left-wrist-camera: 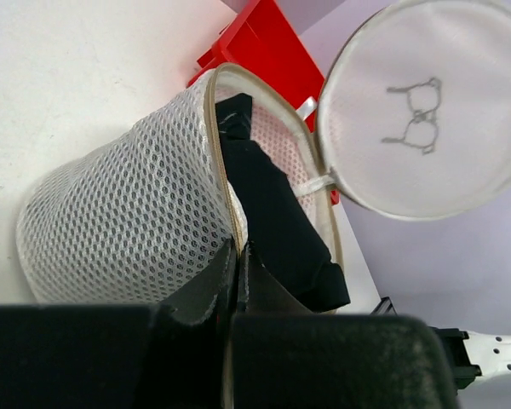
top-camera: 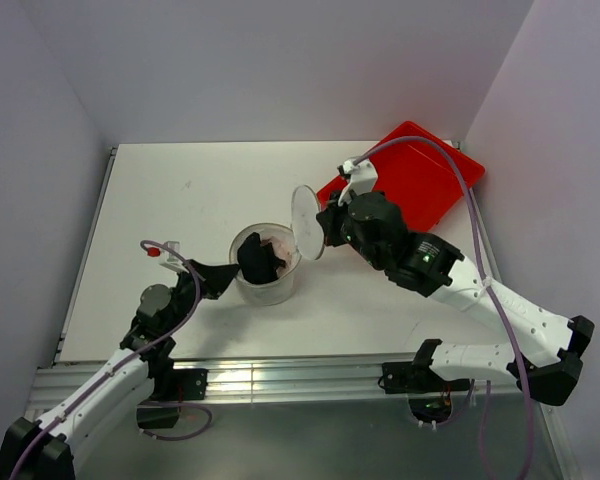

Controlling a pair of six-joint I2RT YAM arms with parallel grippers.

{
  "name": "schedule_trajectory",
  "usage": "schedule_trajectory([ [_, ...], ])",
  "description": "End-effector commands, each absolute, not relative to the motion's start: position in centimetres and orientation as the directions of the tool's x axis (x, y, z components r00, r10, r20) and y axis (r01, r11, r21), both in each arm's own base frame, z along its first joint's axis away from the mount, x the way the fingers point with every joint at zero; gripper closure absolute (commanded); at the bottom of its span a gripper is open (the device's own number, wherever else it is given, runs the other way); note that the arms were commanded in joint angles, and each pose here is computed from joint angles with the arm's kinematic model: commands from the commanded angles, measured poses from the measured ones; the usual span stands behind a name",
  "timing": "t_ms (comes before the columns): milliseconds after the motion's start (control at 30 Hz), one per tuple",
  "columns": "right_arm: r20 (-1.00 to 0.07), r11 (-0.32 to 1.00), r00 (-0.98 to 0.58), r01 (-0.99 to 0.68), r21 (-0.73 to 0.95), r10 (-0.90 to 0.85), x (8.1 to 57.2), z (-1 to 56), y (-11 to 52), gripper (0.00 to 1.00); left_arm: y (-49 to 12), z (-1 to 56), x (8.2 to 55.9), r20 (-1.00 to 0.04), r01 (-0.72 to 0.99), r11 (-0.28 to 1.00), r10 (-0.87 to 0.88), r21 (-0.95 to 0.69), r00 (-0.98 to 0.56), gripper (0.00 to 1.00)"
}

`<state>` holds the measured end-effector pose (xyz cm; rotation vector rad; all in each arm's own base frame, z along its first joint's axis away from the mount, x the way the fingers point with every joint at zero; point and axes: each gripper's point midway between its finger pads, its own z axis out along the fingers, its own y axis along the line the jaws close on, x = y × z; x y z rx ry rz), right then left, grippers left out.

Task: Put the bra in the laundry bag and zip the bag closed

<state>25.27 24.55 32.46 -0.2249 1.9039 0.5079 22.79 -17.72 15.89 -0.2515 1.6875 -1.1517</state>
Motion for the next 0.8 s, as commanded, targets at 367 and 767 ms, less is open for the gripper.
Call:
schedule_trajectory([
  [367,-0.915,0.939,-0.403,-0.311,0.146,0.009,26.9,29.9,23.9,1.0,-17.0,23.4,23.5,-0.724,0.412,0.596,-0.599,-0.689,-0.342,1.0],
  [767,-0.929,0.942,-0.368,-0.293,0.164,0.048,24.0,33.4,20.7,1.0,-20.2,20.6,25.3,-0.709,0.429,0.564,-0.546,-0.705,-0.447,1.0],
])
